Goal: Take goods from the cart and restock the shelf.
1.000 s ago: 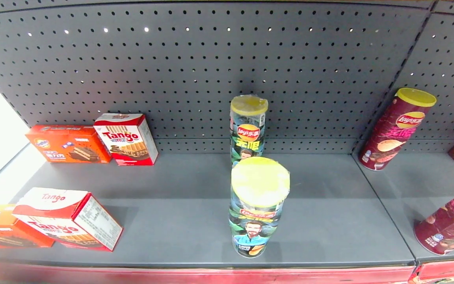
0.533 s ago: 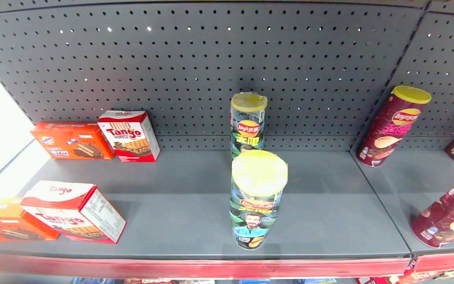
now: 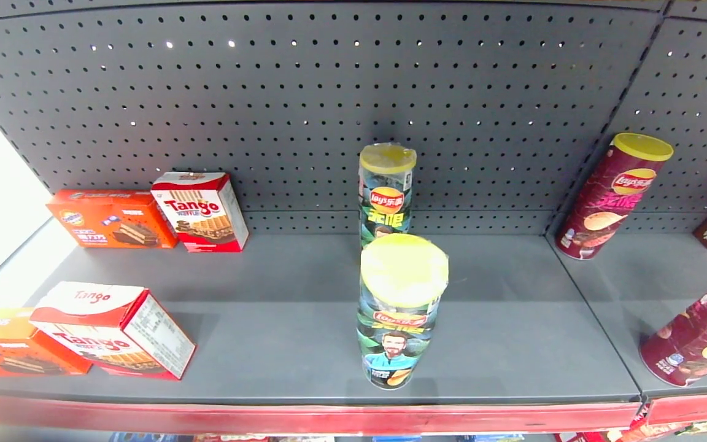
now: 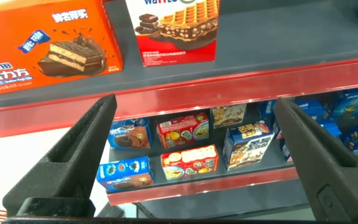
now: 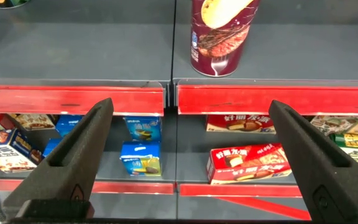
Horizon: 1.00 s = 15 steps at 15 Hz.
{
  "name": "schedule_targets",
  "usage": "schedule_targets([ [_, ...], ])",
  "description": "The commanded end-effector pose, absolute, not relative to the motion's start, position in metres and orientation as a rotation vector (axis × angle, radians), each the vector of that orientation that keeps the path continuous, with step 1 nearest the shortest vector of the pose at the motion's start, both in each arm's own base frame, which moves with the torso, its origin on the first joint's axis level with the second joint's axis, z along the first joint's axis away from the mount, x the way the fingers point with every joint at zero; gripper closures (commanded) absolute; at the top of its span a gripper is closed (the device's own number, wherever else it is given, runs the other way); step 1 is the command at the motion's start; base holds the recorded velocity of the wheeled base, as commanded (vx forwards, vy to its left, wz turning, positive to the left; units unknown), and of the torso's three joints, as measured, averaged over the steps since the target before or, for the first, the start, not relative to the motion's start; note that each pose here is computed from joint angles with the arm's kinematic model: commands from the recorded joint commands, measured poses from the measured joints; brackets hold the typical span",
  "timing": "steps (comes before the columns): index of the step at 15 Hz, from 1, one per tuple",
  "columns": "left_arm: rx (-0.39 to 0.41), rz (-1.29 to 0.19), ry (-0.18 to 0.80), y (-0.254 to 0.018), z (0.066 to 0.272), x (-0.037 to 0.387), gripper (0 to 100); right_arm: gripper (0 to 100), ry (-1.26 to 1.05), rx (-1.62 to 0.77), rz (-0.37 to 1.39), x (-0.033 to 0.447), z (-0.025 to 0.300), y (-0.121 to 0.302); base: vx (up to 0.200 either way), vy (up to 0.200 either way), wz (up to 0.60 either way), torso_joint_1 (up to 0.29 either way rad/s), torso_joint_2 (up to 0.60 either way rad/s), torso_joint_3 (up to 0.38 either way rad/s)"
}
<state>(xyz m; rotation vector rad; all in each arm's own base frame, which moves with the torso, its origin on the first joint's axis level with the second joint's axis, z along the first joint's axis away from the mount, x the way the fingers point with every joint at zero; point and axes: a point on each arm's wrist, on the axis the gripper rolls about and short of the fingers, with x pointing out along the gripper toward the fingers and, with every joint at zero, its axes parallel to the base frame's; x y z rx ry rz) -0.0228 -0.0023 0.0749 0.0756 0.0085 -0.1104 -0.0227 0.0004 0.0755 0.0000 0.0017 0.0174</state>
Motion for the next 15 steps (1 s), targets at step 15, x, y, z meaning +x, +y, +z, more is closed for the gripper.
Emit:
schedule_targets([
  [15, 0.076, -0.109, 0.007, -0.0023, 0.0748, -0.0227, 0, 0, 0.002, 0.000, 0.018, -0.0227, 0.0755, 0.0003, 0.000, 0.000, 0.00, 0.000, 0.00, 0.000],
])
